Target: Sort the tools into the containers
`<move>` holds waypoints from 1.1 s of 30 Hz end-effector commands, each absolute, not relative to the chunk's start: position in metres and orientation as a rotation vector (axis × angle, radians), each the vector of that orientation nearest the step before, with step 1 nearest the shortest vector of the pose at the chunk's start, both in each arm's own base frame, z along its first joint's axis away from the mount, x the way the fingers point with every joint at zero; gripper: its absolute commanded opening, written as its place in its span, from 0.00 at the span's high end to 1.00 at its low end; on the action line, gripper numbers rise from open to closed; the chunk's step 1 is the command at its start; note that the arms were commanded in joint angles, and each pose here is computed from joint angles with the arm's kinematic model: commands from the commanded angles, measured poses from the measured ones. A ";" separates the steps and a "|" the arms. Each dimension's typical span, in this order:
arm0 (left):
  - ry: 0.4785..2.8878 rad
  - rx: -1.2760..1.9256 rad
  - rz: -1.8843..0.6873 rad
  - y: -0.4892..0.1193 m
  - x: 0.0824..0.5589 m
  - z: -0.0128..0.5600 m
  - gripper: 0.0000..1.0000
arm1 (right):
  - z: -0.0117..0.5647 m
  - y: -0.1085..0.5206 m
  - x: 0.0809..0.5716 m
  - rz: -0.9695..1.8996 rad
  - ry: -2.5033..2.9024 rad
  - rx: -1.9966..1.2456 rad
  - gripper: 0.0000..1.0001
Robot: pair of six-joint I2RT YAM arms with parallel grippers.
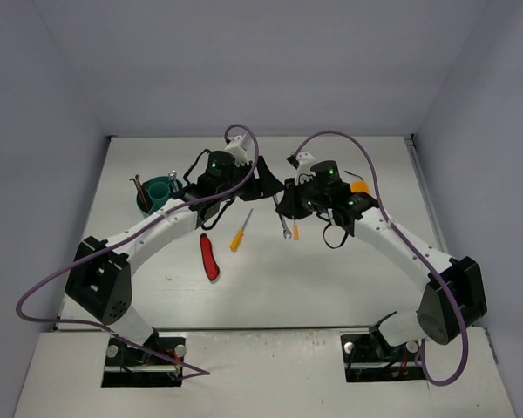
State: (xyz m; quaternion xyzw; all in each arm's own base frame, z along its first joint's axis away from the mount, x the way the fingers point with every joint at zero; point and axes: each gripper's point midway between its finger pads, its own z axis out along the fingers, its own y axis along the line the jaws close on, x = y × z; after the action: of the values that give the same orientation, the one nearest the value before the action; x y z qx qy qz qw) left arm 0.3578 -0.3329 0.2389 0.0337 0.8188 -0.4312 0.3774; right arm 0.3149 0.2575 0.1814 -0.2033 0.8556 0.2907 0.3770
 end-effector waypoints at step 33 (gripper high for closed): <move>1.948 -0.062 -0.064 -0.080 0.454 0.318 1.00 | 0.188 0.227 0.323 0.670 2.116 -0.397 0.42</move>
State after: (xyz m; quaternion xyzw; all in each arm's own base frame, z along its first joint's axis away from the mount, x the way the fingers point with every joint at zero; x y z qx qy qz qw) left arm 0.4479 -0.1364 0.2714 -0.0263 0.8537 -0.1190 0.5064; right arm 0.3166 0.2310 0.1823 -0.1608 0.8573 0.2741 0.4051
